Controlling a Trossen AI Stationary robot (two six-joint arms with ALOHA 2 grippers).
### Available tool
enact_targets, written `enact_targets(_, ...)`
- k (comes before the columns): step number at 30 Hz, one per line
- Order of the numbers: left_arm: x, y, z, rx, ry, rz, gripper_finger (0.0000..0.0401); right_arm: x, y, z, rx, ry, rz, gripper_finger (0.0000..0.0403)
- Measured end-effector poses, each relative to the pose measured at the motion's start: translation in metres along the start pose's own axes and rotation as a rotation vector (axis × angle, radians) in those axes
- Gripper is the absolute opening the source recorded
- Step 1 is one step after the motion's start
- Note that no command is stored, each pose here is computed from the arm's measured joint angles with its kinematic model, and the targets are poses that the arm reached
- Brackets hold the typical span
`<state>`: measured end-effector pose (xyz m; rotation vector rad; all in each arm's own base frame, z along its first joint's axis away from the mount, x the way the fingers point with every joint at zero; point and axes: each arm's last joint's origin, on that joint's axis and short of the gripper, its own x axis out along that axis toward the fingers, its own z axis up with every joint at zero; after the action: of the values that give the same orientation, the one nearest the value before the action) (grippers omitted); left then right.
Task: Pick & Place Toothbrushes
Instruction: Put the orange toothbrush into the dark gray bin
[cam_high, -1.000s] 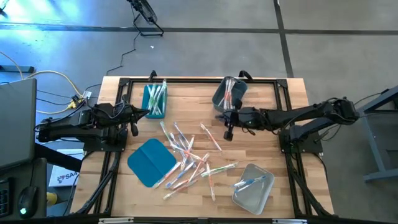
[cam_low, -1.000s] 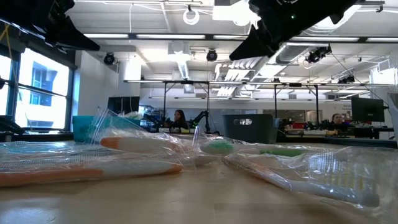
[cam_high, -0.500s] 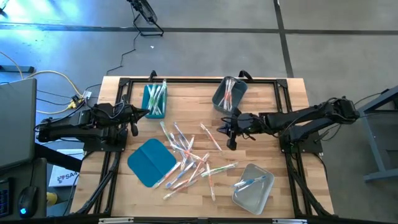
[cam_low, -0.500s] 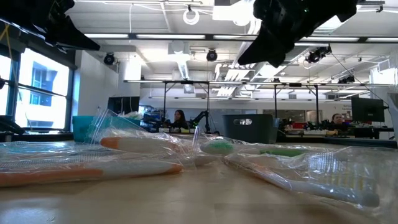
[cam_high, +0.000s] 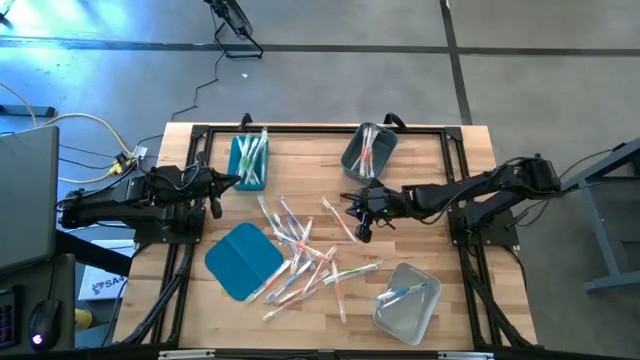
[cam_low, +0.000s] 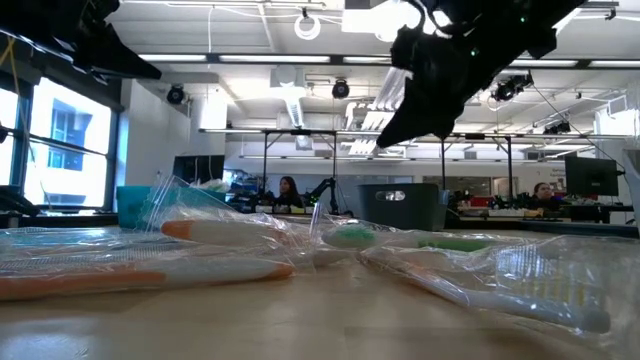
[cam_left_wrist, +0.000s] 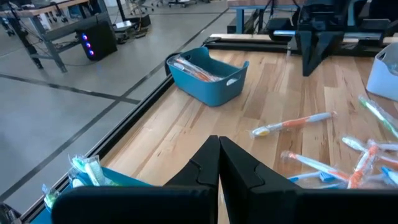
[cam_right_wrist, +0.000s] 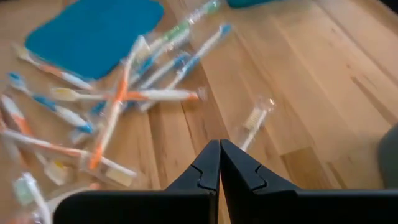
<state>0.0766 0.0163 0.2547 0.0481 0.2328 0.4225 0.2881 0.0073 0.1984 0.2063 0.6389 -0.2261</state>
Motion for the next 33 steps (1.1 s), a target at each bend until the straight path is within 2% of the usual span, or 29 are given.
enact_targets(5,0.000,0.000,0.000,0.003,0.005,0.000,0.0003,0.011,-0.001,-0.003,0.019,0.040,-0.012,0.0004)
enact_targets(8,0.000,0.000,0.000,0.004,0.004,0.000,0.0003,0.013,0.003,0.006,0.016,0.052,-0.013,0.0004)
enact_targets(14,0.000,0.000,0.000,0.003,0.001,0.000,0.0003,0.016,0.006,0.018,-0.037,0.168,-0.003,0.0003)
enact_targets(16,0.000,0.000,0.000,0.003,0.001,0.000,0.0003,0.017,0.004,0.022,0.029,0.176,-0.008,0.0003)
enact_targets(20,0.000,0.000,0.000,0.003,0.002,0.000,0.0003,0.017,-0.006,0.020,0.285,0.228,-0.035,0.0003)
enact_targets(22,0.000,0.000,0.000,0.003,0.002,0.000,0.0003,0.016,-0.008,0.018,0.360,0.262,-0.040,0.0003)
enact_targets(26,0.000,0.000,0.000,0.003,0.002,0.000,0.0003,0.018,-0.009,0.016,0.368,0.269,-0.053,0.0003)
enact_targets(30,0.000,0.000,0.000,0.003,0.002,0.000,0.0003,0.021,-0.009,0.015,0.320,0.274,-0.063,0.0004)
enact_targets(33,0.000,0.000,-0.001,0.006,0.009,0.000,0.0003,0.024,-0.009,0.012,0.315,0.296,-0.068,0.0024)
